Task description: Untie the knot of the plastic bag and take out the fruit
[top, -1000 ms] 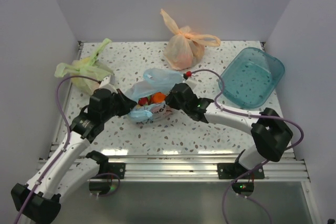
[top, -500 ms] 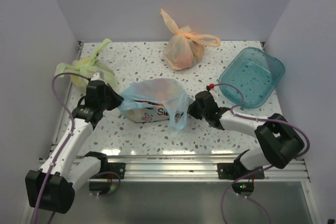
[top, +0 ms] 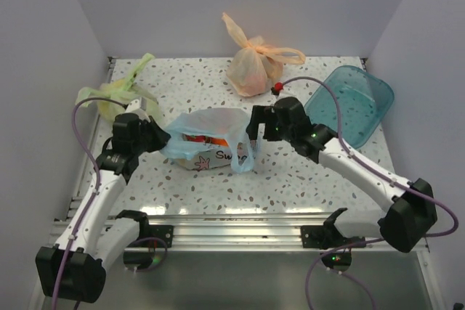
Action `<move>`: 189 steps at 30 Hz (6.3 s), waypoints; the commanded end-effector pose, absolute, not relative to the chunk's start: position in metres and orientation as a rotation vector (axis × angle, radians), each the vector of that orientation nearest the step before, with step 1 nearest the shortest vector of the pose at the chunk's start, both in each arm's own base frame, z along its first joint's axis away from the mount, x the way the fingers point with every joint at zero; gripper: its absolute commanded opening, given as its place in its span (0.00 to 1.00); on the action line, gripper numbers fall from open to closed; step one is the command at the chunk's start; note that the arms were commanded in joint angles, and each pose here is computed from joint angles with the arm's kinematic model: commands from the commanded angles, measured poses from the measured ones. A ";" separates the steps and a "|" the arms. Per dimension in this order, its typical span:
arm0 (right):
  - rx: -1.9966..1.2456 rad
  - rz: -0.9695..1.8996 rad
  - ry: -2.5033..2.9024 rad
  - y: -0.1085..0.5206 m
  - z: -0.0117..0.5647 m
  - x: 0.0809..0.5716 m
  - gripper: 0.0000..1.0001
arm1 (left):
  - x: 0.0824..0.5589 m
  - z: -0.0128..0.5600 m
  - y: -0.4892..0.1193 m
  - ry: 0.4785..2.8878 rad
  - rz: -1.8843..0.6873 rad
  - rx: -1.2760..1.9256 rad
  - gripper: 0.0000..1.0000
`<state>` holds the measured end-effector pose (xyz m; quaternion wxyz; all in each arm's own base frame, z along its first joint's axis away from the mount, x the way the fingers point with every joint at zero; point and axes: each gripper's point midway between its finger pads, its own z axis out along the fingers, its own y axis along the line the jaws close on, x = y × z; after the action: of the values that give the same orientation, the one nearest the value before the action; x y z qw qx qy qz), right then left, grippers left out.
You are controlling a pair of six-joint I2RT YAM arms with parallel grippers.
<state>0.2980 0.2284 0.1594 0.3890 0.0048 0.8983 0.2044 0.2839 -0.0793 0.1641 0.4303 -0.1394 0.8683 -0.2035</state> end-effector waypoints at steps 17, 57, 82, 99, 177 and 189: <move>-1.243 0.065 2.001 0.336 0.189 0.309 0.99 | 0.270 0.170 -0.087 2.179 -0.544 -0.198 0.08; -0.277 0.696 2.277 0.280 0.181 0.320 0.00 | 0.314 0.238 -0.060 2.073 -0.234 -0.269 1.00; -0.252 0.633 2.277 0.276 0.173 0.320 0.00 | 0.268 0.150 -0.113 2.240 0.219 -0.308 1.00; -0.097 0.496 2.303 0.224 0.158 0.335 0.00 | 0.290 0.084 -0.056 2.326 0.242 -0.440 0.53; -0.696 0.619 2.221 0.296 0.182 0.243 0.70 | 0.255 0.144 -0.123 2.249 -0.635 -0.061 0.00; -1.543 0.729 2.287 0.375 0.077 0.117 0.29 | 0.248 0.133 -0.122 2.242 -0.611 0.051 0.00</move>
<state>0.1504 0.3552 0.0640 0.1792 -0.4558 0.8442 0.2178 0.2457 -0.1216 0.1283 0.3790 -0.0131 0.8926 -0.2436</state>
